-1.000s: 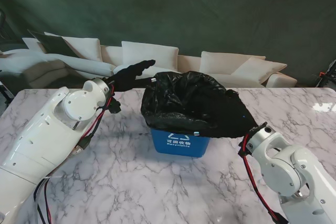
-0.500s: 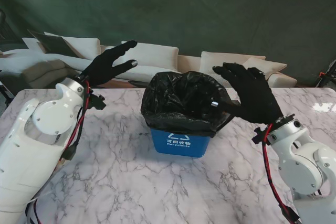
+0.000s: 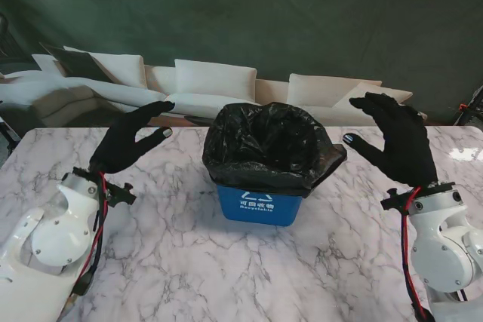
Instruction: Fit the garbage bag over the bin
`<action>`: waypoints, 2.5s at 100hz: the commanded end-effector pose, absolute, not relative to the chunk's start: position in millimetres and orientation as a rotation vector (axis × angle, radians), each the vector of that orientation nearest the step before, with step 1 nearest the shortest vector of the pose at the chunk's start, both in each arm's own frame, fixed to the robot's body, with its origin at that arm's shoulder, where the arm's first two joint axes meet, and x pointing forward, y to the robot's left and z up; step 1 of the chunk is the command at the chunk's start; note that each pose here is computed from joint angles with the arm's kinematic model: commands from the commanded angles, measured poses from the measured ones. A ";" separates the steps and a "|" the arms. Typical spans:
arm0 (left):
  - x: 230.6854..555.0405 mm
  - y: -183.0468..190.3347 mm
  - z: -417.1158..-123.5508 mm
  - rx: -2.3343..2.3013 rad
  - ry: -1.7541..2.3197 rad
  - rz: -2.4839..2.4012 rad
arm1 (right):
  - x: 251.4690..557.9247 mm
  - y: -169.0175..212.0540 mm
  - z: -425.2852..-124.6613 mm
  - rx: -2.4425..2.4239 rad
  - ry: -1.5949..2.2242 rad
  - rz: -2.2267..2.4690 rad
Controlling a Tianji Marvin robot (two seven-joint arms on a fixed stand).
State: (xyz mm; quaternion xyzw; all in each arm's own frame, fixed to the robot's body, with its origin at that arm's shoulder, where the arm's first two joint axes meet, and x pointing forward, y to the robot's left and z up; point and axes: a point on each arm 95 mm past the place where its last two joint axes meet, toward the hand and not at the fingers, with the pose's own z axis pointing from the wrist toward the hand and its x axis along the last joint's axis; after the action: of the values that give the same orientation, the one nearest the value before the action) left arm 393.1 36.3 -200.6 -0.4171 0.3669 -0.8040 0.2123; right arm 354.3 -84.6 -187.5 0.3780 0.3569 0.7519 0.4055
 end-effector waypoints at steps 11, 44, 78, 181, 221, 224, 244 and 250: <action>380.9 28.4 -239.7 -1.297 0.992 -2.238 | 348.1 -78.8 -212.2 1.004 0.846 1.909; 384.1 31.8 -287.1 -1.472 0.986 -2.115 | 346.5 -73.7 -251.8 1.115 0.741 1.852; 388.3 32.3 -296.5 -1.523 0.983 -2.085 | 370.9 -87.6 -281.7 1.223 0.770 1.693; 393.4 29.3 -299.4 -1.544 1.007 -2.071 | 402.9 -39.2 -320.2 1.352 1.096 1.464; 393.7 31.0 -299.5 -1.540 0.997 -2.067 | 400.5 -72.8 -319.6 1.276 0.971 1.434; 393.6 31.4 -299.4 -1.539 0.995 -2.067 | 399.6 -77.7 -318.6 1.248 0.960 1.426; 393.5 32.6 -299.4 -1.536 0.989 -2.066 | 388.5 -103.2 -308.8 1.116 0.882 1.435; 393.6 32.5 -299.5 -1.535 0.989 -2.067 | 383.5 -105.2 -305.4 1.081 0.865 1.461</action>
State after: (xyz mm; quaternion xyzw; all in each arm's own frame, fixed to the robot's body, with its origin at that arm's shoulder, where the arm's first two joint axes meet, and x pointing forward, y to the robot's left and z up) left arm 394.1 33.8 -296.1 -0.5430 0.3487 -0.7388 0.1944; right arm 390.2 -102.9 -303.2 0.4584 0.3601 0.6139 0.5323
